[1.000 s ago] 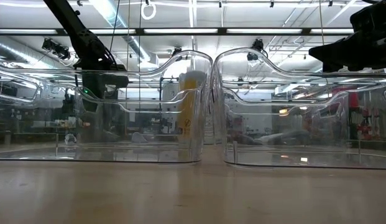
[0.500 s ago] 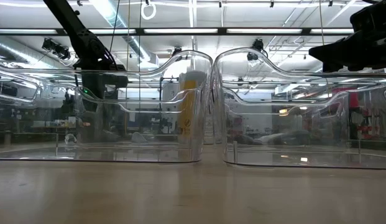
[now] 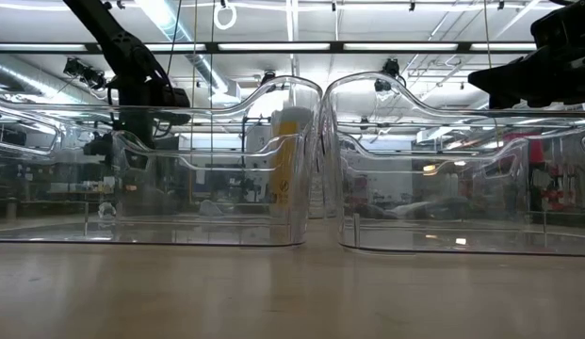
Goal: Pick & Place Travel size toiletries
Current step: Put the top left black deodorant into the top left transparent bin
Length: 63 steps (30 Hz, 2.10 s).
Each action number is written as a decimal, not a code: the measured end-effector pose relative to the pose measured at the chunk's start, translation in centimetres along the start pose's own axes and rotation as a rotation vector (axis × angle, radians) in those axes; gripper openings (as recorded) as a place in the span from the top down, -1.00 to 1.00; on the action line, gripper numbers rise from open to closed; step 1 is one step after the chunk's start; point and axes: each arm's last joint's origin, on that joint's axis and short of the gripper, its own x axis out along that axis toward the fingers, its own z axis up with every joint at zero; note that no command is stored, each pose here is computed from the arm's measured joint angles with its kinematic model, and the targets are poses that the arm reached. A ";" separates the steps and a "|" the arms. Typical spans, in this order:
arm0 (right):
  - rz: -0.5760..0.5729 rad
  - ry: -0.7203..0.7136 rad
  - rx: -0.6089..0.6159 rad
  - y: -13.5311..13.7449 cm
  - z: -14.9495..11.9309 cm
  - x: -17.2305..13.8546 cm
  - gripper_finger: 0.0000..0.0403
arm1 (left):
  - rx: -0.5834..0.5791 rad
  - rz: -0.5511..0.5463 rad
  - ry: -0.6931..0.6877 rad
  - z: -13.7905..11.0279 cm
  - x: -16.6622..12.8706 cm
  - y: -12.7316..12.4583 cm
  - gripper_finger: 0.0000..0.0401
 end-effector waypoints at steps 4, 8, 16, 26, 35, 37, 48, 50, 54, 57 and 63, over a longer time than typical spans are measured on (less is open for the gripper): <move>0.000 0.000 0.000 0.0 0.0 0.0 0.94 | 0.039 -0.014 0.009 0.0 -0.4 0.1 -0.14; -0.001 0.000 0.000 0.0 0.0 0.0 0.94 | 0.040 -0.042 0.023 0.0 -1.2 0.2 -0.13; 0.000 0.001 0.000 0.0 0.0 0.0 0.94 | 0.038 -0.114 0.031 0.2 -2.8 0.5 -0.14; 0.000 0.001 0.000 0.0 0.0 0.0 0.94 | 0.077 -0.174 0.032 0.3 -4.0 0.6 -0.15; 0.000 0.000 0.000 0.0 0.0 0.0 0.94 | 0.211 -0.284 0.008 0.1 -6.6 -1.2 -0.14; -0.001 0.000 0.000 0.0 0.0 0.0 0.94 | 0.243 -0.304 -0.004 0.1 -7.2 -1.5 -0.14; 0.000 0.001 0.000 0.0 0.0 0.0 0.94 | 0.432 -0.416 -0.044 -0.2 -9.2 -2.9 -0.13; 0.000 0.000 0.000 0.0 0.0 0.0 0.94 | 0.481 -0.453 -0.053 -0.3 -9.5 -3.1 -0.13; 0.000 0.001 0.000 0.0 0.0 0.0 0.94 | 0.589 -0.503 -0.056 -0.5 -9.8 -3.4 -0.14; 0.000 0.000 0.000 0.0 0.0 0.0 0.94 | 0.670 -0.538 -0.048 -0.8 -10.1 -3.5 -0.13; 0.000 0.001 0.000 0.0 0.0 0.0 0.94 | 0.809 -0.594 -0.028 -1.7 -10.7 -3.2 -0.14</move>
